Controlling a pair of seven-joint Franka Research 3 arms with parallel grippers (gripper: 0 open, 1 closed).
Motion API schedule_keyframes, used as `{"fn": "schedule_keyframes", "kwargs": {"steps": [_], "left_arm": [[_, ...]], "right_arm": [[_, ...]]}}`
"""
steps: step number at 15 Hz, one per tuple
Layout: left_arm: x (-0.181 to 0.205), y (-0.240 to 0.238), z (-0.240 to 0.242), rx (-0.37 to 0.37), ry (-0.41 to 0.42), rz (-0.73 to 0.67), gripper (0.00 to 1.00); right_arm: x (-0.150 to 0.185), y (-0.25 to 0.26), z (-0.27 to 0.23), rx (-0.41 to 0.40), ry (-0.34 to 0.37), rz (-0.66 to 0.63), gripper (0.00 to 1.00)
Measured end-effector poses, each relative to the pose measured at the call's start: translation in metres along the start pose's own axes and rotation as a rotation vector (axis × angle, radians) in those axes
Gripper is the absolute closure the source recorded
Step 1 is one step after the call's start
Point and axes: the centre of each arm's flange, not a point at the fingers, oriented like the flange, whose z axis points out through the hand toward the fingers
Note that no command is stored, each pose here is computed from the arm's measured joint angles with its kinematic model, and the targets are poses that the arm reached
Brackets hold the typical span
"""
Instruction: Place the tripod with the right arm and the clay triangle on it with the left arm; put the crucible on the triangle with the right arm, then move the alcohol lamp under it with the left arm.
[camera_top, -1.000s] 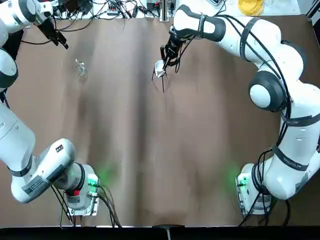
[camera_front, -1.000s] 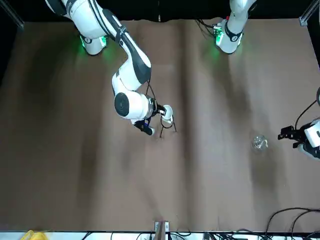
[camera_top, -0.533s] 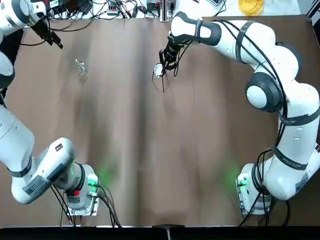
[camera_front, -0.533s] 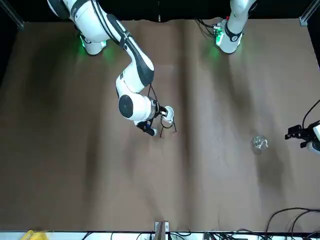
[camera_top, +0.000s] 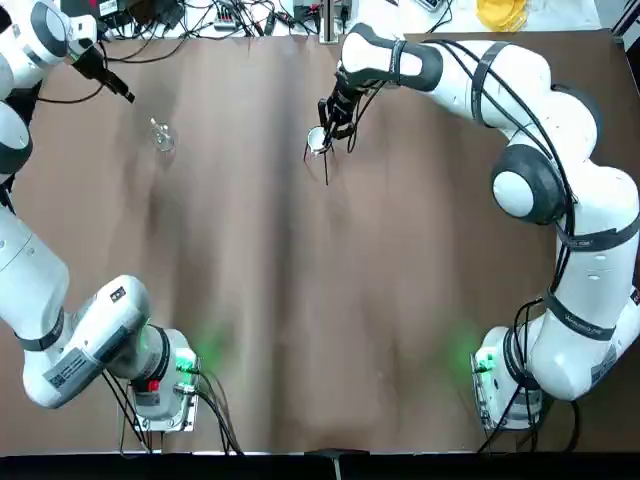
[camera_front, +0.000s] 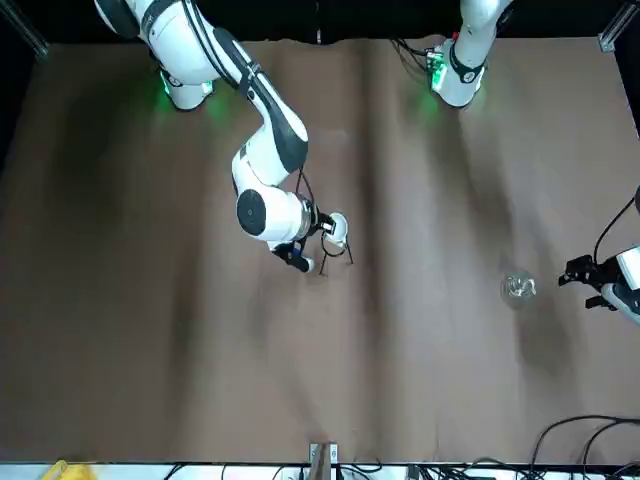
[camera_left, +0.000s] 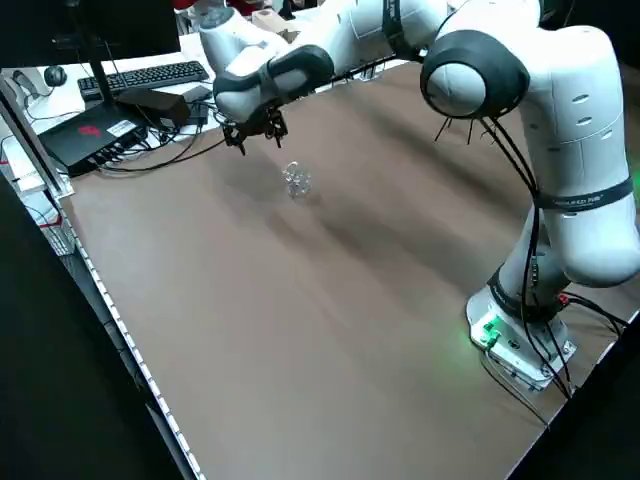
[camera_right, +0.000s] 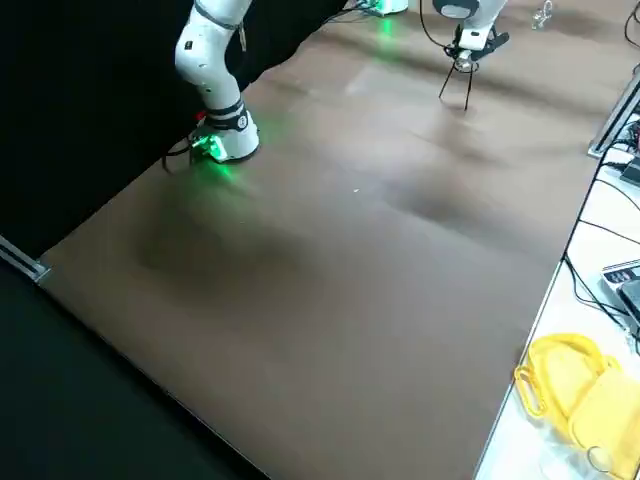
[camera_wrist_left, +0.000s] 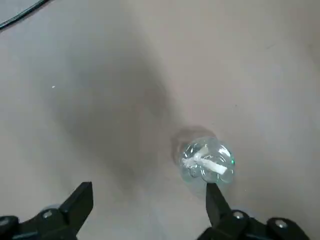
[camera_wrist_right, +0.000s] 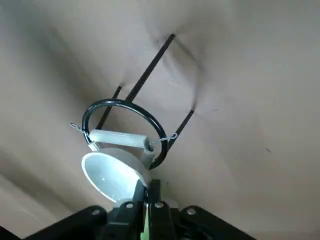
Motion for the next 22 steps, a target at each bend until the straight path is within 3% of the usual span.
{"fn": "schedule_keyframes", "kwargs": {"steps": [5,11,16,18,22], "left_arm": [[-0.029,-0.021,0.031,-0.118,0.153,0.161,0.00],[-0.057,-0.038,0.067,-0.180,0.339,0.337,0.00],[-0.091,-0.043,0.090,-0.261,0.423,0.528,0.00],[-0.101,-0.043,0.098,-0.284,0.499,0.603,0.00],[-0.114,-0.041,0.121,-0.309,0.569,0.686,0.00]], "right_arm": [[0.004,0.002,-0.002,0.002,0.005,-0.005,0.85],[0.006,0.001,-0.005,0.008,0.008,-0.018,0.81],[0.005,0.000,-0.008,0.011,0.009,-0.024,0.76],[0.004,-0.001,-0.009,0.010,0.007,-0.026,0.75],[0.005,0.002,-0.018,-0.009,-0.009,-0.024,0.75]]}}
